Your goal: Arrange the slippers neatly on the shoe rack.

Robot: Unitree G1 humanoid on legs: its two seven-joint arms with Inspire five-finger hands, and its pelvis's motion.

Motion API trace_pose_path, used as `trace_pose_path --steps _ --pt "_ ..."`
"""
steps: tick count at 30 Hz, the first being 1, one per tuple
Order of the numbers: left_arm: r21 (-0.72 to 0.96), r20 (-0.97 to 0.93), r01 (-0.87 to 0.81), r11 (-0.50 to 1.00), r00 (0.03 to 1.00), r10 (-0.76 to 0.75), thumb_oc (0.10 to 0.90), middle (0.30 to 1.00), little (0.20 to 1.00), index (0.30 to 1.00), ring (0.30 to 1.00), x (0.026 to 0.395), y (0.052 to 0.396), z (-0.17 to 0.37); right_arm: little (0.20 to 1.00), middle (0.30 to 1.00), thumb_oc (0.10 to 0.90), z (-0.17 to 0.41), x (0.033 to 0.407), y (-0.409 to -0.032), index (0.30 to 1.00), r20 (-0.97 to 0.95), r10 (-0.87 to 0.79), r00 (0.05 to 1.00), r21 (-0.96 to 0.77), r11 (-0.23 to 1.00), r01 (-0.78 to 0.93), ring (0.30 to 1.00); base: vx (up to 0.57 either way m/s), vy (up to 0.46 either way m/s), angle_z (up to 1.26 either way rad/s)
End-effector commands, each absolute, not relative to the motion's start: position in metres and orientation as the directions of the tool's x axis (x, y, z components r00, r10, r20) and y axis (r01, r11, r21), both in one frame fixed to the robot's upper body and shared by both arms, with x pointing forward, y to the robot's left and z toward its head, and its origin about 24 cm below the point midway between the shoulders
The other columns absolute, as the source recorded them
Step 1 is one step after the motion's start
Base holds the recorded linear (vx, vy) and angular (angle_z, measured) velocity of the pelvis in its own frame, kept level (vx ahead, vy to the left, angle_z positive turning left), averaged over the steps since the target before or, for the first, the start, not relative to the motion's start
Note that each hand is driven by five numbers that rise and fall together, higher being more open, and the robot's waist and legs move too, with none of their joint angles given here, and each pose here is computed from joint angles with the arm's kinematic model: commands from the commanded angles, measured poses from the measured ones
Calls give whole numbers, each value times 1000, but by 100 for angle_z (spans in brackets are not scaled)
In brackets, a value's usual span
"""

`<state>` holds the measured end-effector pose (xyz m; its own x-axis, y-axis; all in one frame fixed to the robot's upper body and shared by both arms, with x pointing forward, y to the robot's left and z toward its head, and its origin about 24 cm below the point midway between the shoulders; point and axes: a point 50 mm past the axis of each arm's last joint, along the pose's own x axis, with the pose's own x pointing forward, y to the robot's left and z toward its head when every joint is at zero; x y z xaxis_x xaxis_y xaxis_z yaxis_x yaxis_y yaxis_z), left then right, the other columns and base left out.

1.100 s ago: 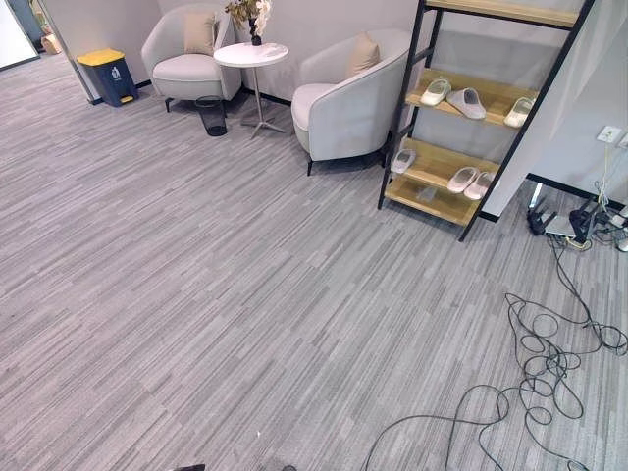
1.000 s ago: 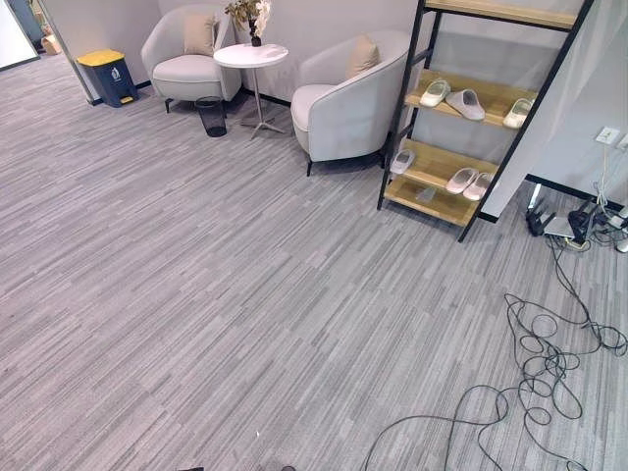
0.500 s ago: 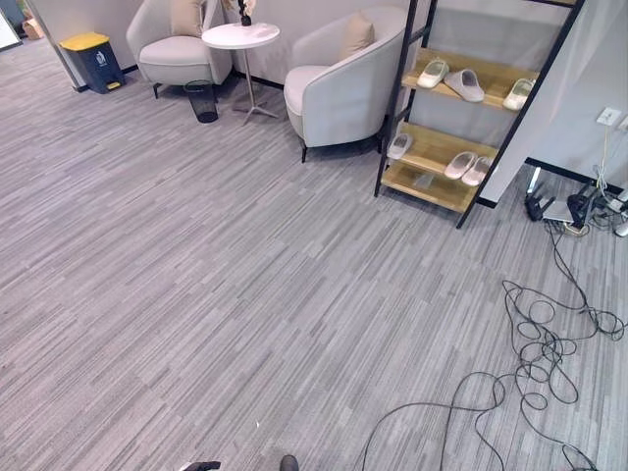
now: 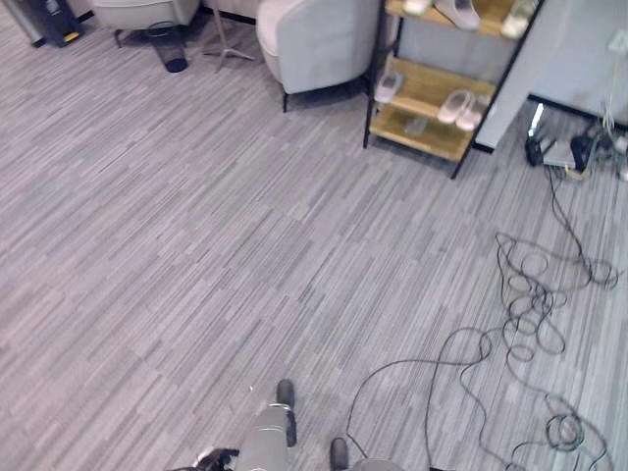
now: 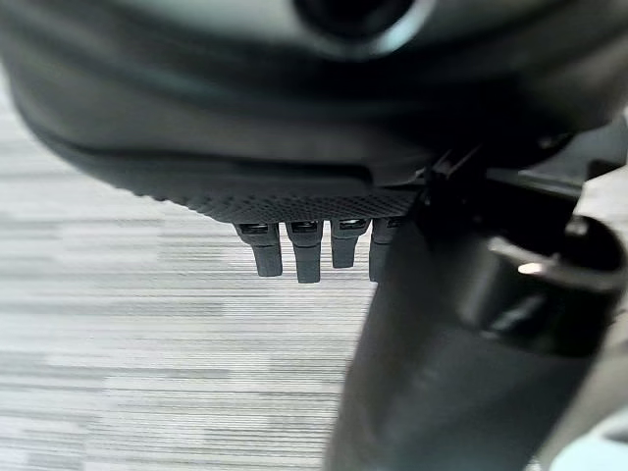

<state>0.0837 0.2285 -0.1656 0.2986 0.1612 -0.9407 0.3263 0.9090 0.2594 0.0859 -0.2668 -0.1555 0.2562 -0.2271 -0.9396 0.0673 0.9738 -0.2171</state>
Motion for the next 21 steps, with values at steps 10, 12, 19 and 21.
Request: trace_pose_path --steps 10,12,19,21 --pt "385 -878 253 887 398 268 800 900 900 900 900 113 254 -152 900 900 800 -141 137 -258 900 -851 -205 484 -188 979 83 900 419 218 -21" --pt "403 -851 242 883 454 264 800 900 900 900 900 130 251 -147 900 900 800 -139 145 -251 900 -837 -191 513 -175 981 79 900 526 203 -3" --pt "409 -826 364 837 539 169 800 900 900 900 900 159 223 -143 900 900 800 -147 116 -262 900 -874 -242 422 -190 968 162 900 655 -85 37" --pt "380 -861 401 833 483 161 800 900 900 900 900 141 220 -151 900 900 800 -149 96 -274 900 -888 -287 360 -200 945 259 900 508 -185 36"
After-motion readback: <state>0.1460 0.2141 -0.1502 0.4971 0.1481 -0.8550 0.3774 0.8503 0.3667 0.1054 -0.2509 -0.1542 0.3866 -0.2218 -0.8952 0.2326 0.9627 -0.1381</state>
